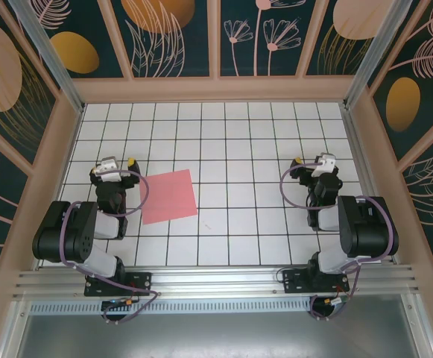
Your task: Fold a paper plane with a square sheet of paper (pick it up from the middle)
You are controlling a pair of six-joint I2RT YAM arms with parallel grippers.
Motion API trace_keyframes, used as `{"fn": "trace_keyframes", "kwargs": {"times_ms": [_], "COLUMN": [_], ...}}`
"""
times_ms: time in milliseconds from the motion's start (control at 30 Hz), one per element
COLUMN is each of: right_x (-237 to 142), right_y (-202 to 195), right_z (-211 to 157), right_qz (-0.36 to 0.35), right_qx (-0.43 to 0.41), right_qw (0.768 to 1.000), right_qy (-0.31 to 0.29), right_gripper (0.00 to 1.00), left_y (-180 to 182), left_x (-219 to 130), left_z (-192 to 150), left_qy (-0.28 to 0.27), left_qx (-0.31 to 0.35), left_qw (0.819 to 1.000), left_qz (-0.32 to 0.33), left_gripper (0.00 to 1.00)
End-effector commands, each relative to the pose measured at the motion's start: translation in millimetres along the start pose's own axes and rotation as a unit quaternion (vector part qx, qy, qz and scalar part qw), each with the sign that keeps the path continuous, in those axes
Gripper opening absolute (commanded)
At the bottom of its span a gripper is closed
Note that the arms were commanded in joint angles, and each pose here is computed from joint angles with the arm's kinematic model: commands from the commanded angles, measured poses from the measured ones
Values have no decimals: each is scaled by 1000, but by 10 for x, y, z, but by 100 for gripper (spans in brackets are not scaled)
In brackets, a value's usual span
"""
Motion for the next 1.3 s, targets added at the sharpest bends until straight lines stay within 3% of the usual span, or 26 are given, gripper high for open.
{"fn": "trace_keyframes", "kwargs": {"times_ms": [0, 800, 1067, 1267], "right_x": [-12, -10, 58, 32], "right_y": [1, 7, 145, 329], "right_z": [35, 45, 360, 515], "right_qz": [10, 11, -31, -58], "right_qx": [-7, -8, -9, 58], "right_qw": [1000, 1000, 999, 995], "right_qy": [-15, -15, 3, 48], "right_gripper": [99, 99, 99, 99], "left_y": [-11, 7, 125, 134], "left_x": [42, 23, -182, -127], "left_z": [61, 55, 285, 533], "left_qy": [-11, -12, -46, -5], "left_qx": [7, 5, -13, -80], "left_qw": [1000, 1000, 999, 997], "left_qz": [-10, -3, 26, 18], "left_gripper": [98, 99, 99, 98]}}
Point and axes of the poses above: each hand's point on the last joint's axis, 136 mm out from that joint toward the fingers, its own x axis out along the fingers, its own y axis along the line the jaws close on, z = x × y, the point moved 7 cm from there along -x, back along the fingers, and after that the axes turned 11 degrees about x, right-handed, at the moved point
